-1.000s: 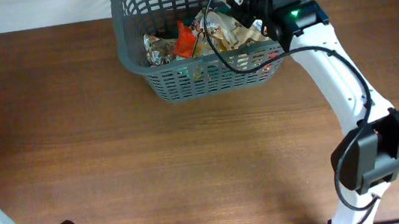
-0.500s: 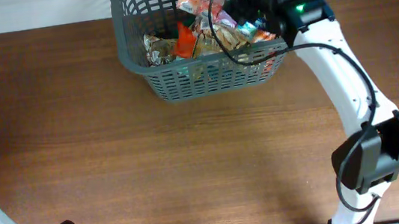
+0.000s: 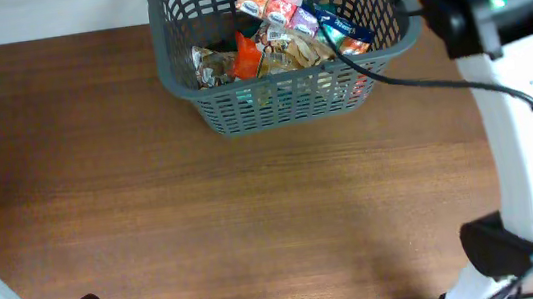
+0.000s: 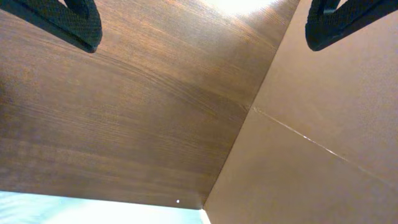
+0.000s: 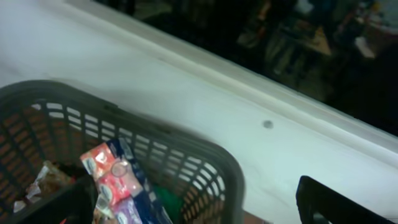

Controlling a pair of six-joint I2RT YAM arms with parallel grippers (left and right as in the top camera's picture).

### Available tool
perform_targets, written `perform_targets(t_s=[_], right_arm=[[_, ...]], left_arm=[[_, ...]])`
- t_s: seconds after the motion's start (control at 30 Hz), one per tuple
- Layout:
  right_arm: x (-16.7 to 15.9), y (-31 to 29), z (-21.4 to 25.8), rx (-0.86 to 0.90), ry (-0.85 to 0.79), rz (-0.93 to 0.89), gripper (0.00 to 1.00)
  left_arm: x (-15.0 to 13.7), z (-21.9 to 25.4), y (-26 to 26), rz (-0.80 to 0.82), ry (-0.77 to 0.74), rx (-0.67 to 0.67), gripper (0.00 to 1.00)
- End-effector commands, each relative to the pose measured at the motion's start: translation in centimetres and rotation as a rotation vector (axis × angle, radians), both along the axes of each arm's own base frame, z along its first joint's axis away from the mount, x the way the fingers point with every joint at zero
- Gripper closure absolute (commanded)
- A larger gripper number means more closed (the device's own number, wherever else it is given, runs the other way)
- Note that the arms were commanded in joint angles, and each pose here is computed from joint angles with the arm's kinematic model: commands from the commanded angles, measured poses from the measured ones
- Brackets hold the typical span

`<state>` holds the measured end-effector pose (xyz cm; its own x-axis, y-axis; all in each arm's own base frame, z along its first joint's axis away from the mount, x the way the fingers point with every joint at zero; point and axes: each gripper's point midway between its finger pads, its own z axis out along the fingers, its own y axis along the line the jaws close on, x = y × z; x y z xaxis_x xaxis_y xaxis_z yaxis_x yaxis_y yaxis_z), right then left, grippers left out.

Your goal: Pack container

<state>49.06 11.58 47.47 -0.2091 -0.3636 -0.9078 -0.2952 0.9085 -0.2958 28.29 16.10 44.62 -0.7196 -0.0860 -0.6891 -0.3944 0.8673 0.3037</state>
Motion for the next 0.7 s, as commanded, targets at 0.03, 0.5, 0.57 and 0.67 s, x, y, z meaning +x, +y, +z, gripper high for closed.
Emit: perform_targets(t_s=[0.03,0.5,0.57,0.67], right_arm=[[-3.5,-7.6,4.4,0.024,-0.073,-0.223,0.01],[-12.0,-16.2,9.2,0.214,-0.159,-0.49,0.01],[-12.0,-16.2,8.5,0.209,-0.132,-0.493,0.01],[-11.9,-16.2,7.0,0.196,-0.071,-0.499,0.01]], left_arm=[[-0.4,0.4,0.0,0.01,-0.02,-0.004,0.01],[-0.4,0.4,0.0,0.01,-0.02,-0.004,0.01],[-0.4,0.4,0.0,0.01,-0.02,-0.004,0.01],[-0.4,0.4,0.0,0.01,-0.02,-0.004,0.01]])
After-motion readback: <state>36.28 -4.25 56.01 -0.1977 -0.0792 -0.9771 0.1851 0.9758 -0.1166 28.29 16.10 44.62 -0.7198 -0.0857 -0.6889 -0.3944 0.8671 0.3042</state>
